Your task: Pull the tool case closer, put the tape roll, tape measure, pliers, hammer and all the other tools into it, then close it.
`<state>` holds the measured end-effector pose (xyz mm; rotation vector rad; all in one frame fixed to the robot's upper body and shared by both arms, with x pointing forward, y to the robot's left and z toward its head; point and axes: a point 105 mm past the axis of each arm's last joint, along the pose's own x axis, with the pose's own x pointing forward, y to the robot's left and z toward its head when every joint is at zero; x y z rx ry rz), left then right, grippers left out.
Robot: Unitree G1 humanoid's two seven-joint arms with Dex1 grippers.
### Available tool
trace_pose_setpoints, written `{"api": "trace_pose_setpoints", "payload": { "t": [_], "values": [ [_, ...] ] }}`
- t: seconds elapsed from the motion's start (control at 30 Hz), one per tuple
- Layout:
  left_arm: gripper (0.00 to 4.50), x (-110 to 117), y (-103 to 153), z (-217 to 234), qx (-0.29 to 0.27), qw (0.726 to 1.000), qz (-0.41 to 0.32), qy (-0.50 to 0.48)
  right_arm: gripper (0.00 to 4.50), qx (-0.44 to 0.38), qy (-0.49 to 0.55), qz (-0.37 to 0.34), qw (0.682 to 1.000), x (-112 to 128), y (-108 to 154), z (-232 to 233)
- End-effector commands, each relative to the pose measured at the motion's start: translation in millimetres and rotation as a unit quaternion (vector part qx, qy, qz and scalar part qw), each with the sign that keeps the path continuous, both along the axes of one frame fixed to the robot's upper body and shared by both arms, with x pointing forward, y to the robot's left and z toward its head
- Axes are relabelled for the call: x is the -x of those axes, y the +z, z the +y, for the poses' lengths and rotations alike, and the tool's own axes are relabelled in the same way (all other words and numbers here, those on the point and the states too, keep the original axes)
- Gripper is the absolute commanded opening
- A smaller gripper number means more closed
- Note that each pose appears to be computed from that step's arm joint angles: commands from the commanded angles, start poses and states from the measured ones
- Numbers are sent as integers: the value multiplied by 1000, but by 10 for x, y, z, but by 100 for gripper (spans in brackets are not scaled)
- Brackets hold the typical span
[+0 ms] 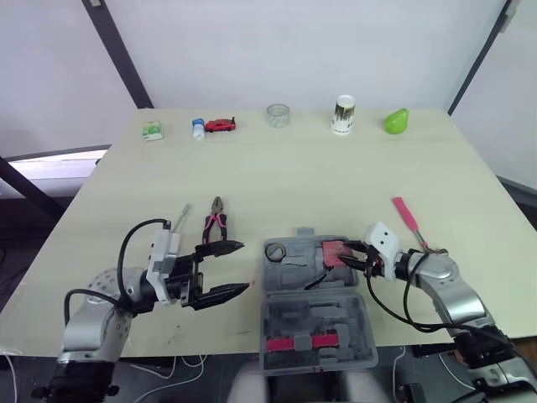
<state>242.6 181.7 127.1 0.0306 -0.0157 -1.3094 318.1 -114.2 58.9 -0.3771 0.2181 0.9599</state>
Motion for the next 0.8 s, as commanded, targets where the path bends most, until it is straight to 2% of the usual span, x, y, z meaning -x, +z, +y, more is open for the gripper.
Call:
{"api": "trace_pose_setpoints", "payload": {
  "t": [0.03,0.2,0.3,0.4,0.53,0.7,0.8],
  "values": [
    [450,-4,12,19,3,1000,-3,6,172,38,-6,46,998,87,-338,-56],
    [450,-6,3,-1,5,1000,-2,11,172,91,-14,138,986,206,-824,-94],
    [450,-10,-2,-2,7,1000,0,18,172,84,-28,140,986,167,-843,-105],
    [450,-20,-33,17,5,999,9,37,172,35,-58,94,993,26,-606,-127],
    [450,-56,-60,39,16,997,22,74,172,-94,-76,39,992,-40,-191,-86],
    [450,-197,-142,146,10,983,34,178,172,-155,-86,-46,983,80,225,-213],
    [450,-218,-226,214,-5,974,61,217,172,-165,-83,-52,981,222,343,-293]
  ]
}}
